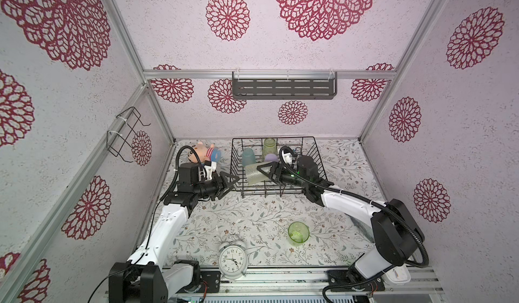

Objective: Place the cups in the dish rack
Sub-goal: 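Open the left gripper and draw it back while the right carries the frosted cup, then lower the frosted green cup upright into the rack with the right gripper, then open the right gripper and withdraw while the left reaches for the green glass cup, then grasp the clear green glass cup on the table with the left gripper, then lift the green glass cup toward the rack while the right gripper approaches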

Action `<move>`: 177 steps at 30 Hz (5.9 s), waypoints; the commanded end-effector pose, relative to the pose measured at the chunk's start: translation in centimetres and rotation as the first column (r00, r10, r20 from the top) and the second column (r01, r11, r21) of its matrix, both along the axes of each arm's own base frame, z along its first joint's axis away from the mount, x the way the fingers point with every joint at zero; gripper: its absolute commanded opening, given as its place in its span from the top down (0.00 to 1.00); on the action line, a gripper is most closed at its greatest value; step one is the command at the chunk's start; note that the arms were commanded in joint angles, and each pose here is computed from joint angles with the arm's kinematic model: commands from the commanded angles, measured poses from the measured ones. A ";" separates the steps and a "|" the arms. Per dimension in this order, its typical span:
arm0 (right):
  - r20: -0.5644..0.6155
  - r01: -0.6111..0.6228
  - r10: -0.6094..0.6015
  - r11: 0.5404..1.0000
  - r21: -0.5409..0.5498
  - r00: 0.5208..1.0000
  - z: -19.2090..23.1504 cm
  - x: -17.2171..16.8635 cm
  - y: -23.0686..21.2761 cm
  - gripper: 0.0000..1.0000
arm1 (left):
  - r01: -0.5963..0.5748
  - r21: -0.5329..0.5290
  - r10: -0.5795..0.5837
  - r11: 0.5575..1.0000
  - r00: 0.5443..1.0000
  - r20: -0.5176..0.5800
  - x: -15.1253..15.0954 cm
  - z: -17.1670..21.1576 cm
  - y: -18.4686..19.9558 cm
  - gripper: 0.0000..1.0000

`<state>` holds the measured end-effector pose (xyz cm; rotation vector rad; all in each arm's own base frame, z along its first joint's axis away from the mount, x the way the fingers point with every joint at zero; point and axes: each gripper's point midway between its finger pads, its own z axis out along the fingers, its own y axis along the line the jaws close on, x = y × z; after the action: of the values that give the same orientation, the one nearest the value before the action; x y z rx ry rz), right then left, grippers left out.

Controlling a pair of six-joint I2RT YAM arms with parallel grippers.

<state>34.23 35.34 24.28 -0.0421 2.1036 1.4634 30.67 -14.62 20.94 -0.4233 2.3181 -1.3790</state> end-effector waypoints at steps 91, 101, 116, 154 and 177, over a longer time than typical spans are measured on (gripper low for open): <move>0.406 0.371 -0.089 0.616 -0.695 0.909 3.1 1.5 -10.3 0.01 | 0.223 0.378 -0.284 0.898 0.952 0.113 -6.8 0.2 -6.2 0.22; 0.474 0.688 -0.501 0.574 -0.445 0.724 5.9 0.1 -27.1 0.01 | 0.454 0.493 -0.512 0.742 0.859 -0.020 -10.9 -2.5 -12.5 0.21; 0.156 0.766 -0.784 0.507 -0.395 0.600 0.7 0.4 -36.1 0.01 | 0.648 0.551 -0.662 0.526 0.719 -0.212 -15.2 -6.9 -19.2 0.21; 0.079 0.700 -0.702 0.681 -0.216 0.708 0.4 0.1 -32.2 0.13 | 0.609 0.432 -0.616 0.665 0.775 -0.143 -12.9 -7.6 -20.3 1.00; 0.523 0.091 0.043 0.969 -0.229 0.851 7.5 -4.3 -13.0 0.05 | 0.397 -0.116 -0.360 0.910 0.899 0.250 -4.7 7.1 -8.5 1.00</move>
<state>30.83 20.78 28.18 -0.2614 2.0090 1.0137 26.86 -21.87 25.38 0.0302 2.2776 -1.4933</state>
